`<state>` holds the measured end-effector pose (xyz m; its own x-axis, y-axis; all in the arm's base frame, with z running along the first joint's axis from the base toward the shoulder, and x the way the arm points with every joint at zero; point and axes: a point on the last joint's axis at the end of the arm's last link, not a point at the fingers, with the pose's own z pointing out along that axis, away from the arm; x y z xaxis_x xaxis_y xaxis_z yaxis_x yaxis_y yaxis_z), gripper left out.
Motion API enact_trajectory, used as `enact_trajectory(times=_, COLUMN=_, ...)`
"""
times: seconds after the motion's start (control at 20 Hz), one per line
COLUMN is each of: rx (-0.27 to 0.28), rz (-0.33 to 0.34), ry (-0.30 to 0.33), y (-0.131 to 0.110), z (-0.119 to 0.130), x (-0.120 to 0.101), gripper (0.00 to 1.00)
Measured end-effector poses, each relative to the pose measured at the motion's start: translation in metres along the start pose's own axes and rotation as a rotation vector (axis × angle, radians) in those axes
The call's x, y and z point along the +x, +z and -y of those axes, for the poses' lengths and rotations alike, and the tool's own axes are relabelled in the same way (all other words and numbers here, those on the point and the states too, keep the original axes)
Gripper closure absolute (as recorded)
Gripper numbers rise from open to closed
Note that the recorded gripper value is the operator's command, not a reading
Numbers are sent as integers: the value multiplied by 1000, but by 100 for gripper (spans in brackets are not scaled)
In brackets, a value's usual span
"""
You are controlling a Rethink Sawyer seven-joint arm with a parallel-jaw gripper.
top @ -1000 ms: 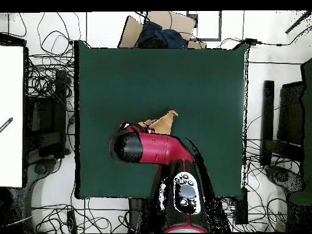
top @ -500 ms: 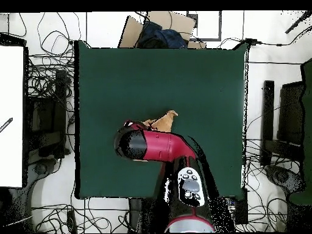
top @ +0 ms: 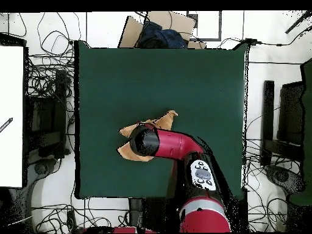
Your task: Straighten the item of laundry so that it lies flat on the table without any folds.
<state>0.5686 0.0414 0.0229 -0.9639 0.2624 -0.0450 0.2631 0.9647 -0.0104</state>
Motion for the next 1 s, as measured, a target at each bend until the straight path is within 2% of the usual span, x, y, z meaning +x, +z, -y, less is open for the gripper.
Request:
enact_trajectory(times=0.3, rx=7, rz=-21, ry=-16, y=19, z=5, x=9, gripper=0)
enact_trajectory(times=0.9, rx=7, rz=-6, ry=-30, y=20, z=1, x=5, gripper=0)
enact_trajectory(times=0.95, rx=9, rz=10, ry=-43, y=20, z=1, x=4, gripper=100)
enact_trajectory(times=1.0, rx=9, rz=13, ry=-45, y=21, z=1, x=4, gripper=100)
